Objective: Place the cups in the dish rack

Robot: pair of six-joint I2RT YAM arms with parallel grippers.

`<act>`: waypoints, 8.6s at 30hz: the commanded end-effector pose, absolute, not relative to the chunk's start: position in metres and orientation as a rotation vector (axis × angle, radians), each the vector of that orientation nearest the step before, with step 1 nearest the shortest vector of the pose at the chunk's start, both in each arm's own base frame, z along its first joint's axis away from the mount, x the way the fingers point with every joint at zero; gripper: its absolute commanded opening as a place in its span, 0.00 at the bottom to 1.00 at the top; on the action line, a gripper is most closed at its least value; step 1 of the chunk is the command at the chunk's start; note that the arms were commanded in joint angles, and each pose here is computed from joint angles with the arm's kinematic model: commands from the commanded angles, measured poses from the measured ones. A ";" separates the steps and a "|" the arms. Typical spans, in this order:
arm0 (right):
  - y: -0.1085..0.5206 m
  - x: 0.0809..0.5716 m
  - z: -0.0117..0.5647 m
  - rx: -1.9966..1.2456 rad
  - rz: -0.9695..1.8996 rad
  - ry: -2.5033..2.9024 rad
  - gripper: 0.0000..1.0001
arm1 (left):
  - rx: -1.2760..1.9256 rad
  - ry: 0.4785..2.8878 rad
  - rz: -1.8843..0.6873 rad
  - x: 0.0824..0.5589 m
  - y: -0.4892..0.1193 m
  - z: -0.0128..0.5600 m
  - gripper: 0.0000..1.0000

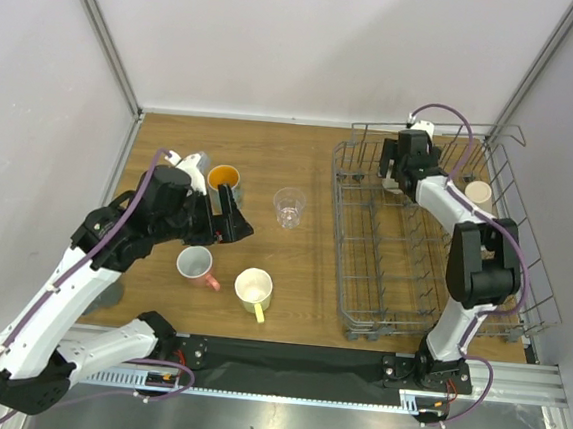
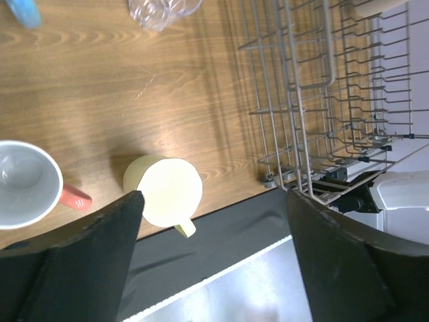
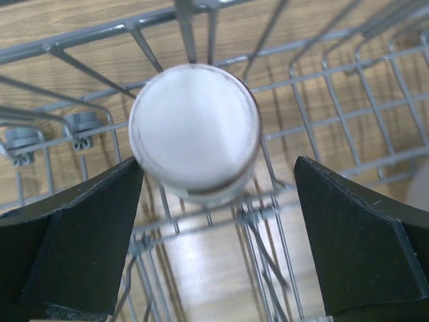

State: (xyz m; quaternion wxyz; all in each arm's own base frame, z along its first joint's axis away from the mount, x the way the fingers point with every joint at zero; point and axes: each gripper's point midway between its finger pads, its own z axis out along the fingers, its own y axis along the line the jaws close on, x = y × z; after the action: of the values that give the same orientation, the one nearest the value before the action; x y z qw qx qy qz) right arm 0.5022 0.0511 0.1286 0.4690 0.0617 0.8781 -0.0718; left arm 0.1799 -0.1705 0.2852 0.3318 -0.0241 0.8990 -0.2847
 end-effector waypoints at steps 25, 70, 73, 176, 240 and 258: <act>0.139 0.225 0.296 0.014 0.597 2.249 0.93 | -0.595 2.522 -0.168 0.203 -0.116 0.198 0.74; 0.117 0.151 0.290 0.085 0.660 2.321 0.96 | -0.972 2.628 0.123 0.221 -0.071 0.108 0.00; 0.122 0.155 0.290 0.081 0.681 2.323 0.96 | -0.970 2.546 -0.007 0.221 -0.073 0.145 0.00; 0.121 0.328 0.284 -0.023 0.139 2.097 0.00 | -0.697 2.177 -1.128 0.133 -0.156 0.304 0.98; 0.152 0.370 0.147 0.123 0.013 2.403 0.81 | -0.588 2.452 -1.115 0.121 -0.189 0.258 0.84; 0.118 0.313 0.261 0.116 0.147 2.292 0.98 | -0.566 2.621 -0.951 0.117 -0.228 0.226 0.63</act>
State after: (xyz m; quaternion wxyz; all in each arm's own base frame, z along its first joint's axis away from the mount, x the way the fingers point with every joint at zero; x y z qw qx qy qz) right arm 0.3335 0.1255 0.2188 0.3794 0.0551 0.9228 0.0389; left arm 0.1131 -0.2241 0.2268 0.1434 -0.1777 0.9104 -0.3450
